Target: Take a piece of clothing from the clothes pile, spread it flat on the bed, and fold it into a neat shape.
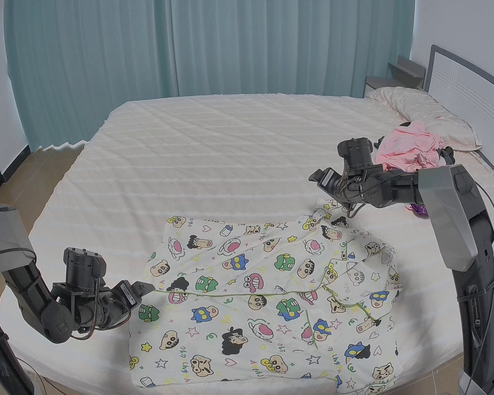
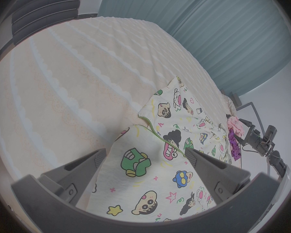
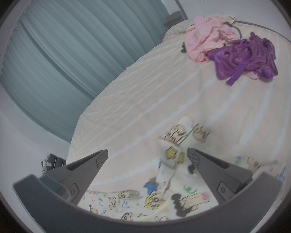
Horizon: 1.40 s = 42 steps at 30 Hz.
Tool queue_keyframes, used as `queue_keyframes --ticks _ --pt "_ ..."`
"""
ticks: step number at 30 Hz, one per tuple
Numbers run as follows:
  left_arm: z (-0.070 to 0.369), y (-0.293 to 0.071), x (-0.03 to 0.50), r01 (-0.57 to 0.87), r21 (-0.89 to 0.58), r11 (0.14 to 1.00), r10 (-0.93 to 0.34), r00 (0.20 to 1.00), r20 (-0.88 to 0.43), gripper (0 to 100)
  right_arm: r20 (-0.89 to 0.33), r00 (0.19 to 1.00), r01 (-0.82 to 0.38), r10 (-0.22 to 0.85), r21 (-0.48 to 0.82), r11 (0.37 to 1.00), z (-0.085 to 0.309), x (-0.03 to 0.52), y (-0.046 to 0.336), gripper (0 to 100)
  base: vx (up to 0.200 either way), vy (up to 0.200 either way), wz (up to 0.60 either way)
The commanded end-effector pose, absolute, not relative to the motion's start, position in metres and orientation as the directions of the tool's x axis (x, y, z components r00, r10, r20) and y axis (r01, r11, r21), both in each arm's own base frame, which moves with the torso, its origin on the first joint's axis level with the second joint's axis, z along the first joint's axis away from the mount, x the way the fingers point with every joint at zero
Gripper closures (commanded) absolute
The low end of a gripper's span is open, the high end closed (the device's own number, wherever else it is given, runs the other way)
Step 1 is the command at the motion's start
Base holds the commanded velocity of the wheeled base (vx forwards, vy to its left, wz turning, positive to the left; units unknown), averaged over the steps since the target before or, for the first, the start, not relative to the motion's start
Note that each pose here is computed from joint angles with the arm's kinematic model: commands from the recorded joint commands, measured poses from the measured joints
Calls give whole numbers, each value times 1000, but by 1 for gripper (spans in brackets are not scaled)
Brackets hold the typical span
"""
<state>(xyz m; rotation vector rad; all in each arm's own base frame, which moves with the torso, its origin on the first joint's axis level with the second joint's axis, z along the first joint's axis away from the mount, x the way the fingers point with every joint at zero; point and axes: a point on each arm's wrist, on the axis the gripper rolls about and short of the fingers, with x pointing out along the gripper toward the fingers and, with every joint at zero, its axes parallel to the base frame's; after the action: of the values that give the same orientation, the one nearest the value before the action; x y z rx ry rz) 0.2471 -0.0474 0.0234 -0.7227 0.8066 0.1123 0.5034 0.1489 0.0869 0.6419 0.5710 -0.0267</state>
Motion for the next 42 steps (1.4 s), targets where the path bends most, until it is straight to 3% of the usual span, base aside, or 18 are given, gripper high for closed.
queue_keyframes --ticks 1,7,20,21,34,42 --pt "23 -47 247 -357 -546 758 -172 699 -695 0 -500 860 229 107 564 793 99 506 121 0 0 0 0" --pt "22 -47 247 -358 -546 758 -173 696 -697 0 -574 818 322 52 530 785 72 507 86 0 0 0 0" --pt "21 -47 247 -360 -543 758 -172 693 -700 0 -628 777 331 53 479 813 31 512 85 0 0 0 0" --pt "21 -47 247 -360 -543 758 -172 693 -700 0 -628 776 330 55 478 814 30 512 85 100 0 0 0" --pt "22 -47 247 -359 -545 758 -173 695 -698 0 -643 765 359 35 471 806 18 515 74 100 0 0 0" --pt "22 -47 247 -359 -545 758 -173 695 -698 0 -543 840 342 27 567 750 82 509 59 100 0 0 0"
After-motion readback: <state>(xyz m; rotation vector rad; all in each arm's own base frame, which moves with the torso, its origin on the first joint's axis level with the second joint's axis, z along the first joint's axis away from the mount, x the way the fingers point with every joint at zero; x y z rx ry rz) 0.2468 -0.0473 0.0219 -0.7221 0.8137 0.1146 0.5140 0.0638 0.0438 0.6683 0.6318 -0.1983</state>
